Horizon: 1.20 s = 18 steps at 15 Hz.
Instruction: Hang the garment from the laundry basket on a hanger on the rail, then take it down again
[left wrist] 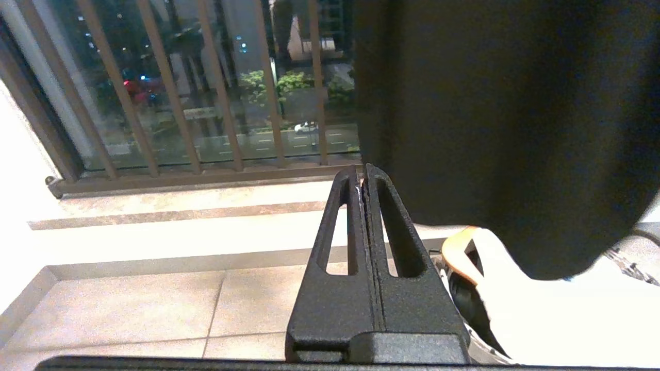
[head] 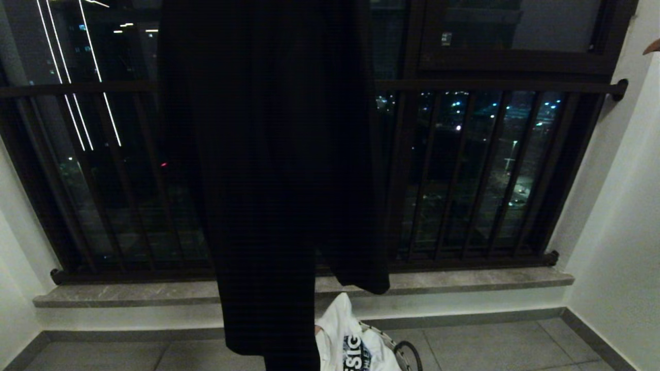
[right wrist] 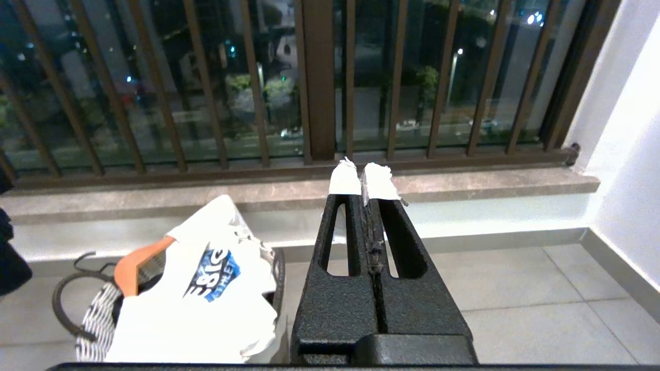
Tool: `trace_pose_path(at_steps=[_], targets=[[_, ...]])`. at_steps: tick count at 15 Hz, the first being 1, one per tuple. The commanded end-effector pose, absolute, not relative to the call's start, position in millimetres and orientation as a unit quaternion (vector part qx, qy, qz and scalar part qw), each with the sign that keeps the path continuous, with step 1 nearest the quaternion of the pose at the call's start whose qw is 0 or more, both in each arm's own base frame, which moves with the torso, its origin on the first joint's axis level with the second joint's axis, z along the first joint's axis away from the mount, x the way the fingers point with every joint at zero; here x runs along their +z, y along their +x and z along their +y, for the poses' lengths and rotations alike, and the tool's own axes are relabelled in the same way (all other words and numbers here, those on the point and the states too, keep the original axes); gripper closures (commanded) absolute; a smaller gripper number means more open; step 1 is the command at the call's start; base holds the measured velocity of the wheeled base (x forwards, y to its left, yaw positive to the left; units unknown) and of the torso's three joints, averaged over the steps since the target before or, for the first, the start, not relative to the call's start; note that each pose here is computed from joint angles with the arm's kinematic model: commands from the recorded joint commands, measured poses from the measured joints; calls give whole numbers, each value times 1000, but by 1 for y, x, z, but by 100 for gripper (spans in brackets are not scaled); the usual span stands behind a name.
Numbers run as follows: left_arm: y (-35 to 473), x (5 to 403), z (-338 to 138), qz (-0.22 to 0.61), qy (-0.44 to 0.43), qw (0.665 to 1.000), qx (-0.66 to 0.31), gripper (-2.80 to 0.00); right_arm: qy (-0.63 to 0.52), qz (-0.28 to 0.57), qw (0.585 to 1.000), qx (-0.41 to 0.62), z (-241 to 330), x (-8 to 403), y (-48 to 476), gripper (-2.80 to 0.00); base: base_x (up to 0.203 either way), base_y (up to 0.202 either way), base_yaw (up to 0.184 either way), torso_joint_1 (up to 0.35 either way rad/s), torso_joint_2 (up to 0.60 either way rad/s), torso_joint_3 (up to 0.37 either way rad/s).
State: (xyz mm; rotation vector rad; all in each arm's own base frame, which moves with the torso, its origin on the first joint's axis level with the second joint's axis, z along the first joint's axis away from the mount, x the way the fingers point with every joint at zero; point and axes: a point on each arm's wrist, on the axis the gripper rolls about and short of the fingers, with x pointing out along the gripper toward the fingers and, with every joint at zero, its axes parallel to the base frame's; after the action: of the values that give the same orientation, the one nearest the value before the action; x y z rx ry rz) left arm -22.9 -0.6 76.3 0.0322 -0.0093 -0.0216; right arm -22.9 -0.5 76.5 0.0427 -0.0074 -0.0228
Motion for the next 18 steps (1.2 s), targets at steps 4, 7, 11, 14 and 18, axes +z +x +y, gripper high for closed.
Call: trace_pose_path(at_steps=[4,7,11,14,18], targets=[[-23,76,-1,-4,16,1000,-11,0,22,-4,1000,-11,-1,77,-23,0,0,0,0,0,0,0],[-23,76,-1,-4,16,1000,-11,0,22,-4,1000,-11,-1,77,-23,0,0,0,0,0,0,0],[-23,76,-1,-4,16,1000,-11,0,21,-4,1000,-12,-1,76,-23,0,0,0,0,-19,85,86],[-23,76,-1,-4,16,1000,-11,0,21,-4,1000,-11,-1,77,-23,0,0,0,0,-3,19,22],[-23,76,-1,-4,18,1000,-11,0,22,-4,1000,-11,-1,77,-23,0,0,0,0,0,0,0]])
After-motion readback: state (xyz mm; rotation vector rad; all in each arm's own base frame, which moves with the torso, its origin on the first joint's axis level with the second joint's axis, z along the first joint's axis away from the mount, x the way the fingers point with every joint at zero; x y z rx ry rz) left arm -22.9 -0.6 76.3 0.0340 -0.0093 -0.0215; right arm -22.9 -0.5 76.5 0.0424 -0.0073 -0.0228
